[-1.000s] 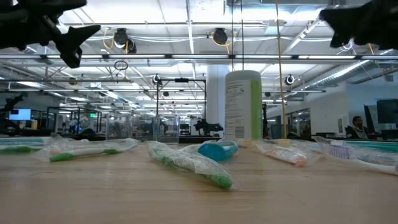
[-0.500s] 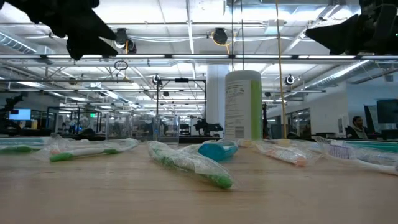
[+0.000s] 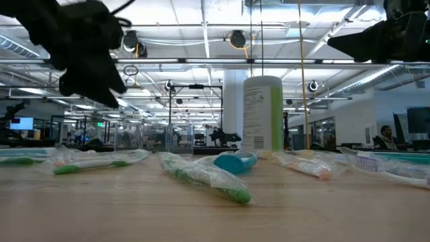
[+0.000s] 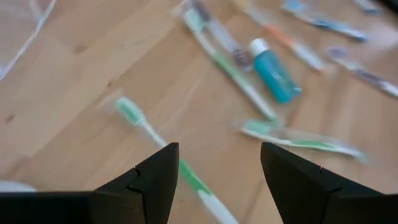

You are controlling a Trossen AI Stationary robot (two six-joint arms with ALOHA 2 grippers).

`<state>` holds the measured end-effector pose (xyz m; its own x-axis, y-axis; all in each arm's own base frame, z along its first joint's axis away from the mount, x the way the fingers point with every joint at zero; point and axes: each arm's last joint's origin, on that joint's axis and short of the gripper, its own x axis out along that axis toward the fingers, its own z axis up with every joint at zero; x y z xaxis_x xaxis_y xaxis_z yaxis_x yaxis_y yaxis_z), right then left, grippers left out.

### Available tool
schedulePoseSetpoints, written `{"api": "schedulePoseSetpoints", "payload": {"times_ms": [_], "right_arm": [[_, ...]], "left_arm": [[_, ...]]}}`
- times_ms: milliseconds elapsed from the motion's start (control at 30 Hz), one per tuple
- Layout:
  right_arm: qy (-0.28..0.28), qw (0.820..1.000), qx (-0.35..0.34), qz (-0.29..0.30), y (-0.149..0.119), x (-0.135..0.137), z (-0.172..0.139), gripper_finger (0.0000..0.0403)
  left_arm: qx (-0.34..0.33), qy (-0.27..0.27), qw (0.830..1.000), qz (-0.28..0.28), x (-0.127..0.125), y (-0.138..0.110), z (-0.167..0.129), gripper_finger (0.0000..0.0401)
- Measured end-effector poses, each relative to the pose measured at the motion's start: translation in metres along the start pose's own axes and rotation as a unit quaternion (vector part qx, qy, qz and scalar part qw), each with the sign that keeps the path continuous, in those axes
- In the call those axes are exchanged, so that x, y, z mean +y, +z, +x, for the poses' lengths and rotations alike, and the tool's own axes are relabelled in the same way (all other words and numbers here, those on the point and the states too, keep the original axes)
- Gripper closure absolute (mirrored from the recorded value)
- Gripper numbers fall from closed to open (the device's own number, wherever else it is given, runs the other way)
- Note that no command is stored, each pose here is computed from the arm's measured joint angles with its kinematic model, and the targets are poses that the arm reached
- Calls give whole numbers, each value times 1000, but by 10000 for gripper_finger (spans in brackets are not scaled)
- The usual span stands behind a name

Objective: Pick & Place toothbrushing station
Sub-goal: Put the green toothbrush into the transparent organizer

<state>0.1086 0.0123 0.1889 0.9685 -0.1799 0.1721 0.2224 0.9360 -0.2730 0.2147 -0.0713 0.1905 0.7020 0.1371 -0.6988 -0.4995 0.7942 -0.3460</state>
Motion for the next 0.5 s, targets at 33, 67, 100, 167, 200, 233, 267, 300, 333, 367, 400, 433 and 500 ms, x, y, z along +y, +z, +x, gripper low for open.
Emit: {"api": "schedulePoseSetpoints", "payload": {"times_ms": [33,67,100,167,200,233,267,300,333,367,400,433,500], "right_arm": [[0,1000,1,0,0,0,0,399],[0,1000,1,-1,0,0,0,399],[1,1000,2,-1,0,0,0,399],[0,1000,0,0,0,0,0,399],[0,1000,0,0,0,0,0,399],[0,1000,0,-2,0,0,0,399],[0,1000,0,-2,0,0,0,399],[0,1000,0,-2,0,0,0,399],[0,1000,0,-3,0,0,0,399],[0,1000,0,-3,0,0,0,399],[0,1000,0,-4,0,0,0,399],[0,1000,0,-4,0,0,0,399],[0,1000,0,-12,0,0,0,399]], "left_arm": [[6,10,1000,-8,0,-3,6,167],[11,22,1000,-16,0,-6,12,167],[14,36,999,-24,1,-9,18,167],[6,62,997,-53,2,-13,30,167],[0,72,995,-67,3,-15,36,167],[-4,78,994,-79,3,-17,41,167],[-5,81,993,-87,3,-18,47,167],[-5,82,992,-93,3,-20,52,167],[-6,80,992,-97,2,-22,57,167],[-8,77,992,-100,1,-23,62,167],[-11,73,992,-103,0,-24,66,167],[-13,69,992,-105,-1,-25,70,167],[-12,72,992,-104,0,-28,76,169]]}}
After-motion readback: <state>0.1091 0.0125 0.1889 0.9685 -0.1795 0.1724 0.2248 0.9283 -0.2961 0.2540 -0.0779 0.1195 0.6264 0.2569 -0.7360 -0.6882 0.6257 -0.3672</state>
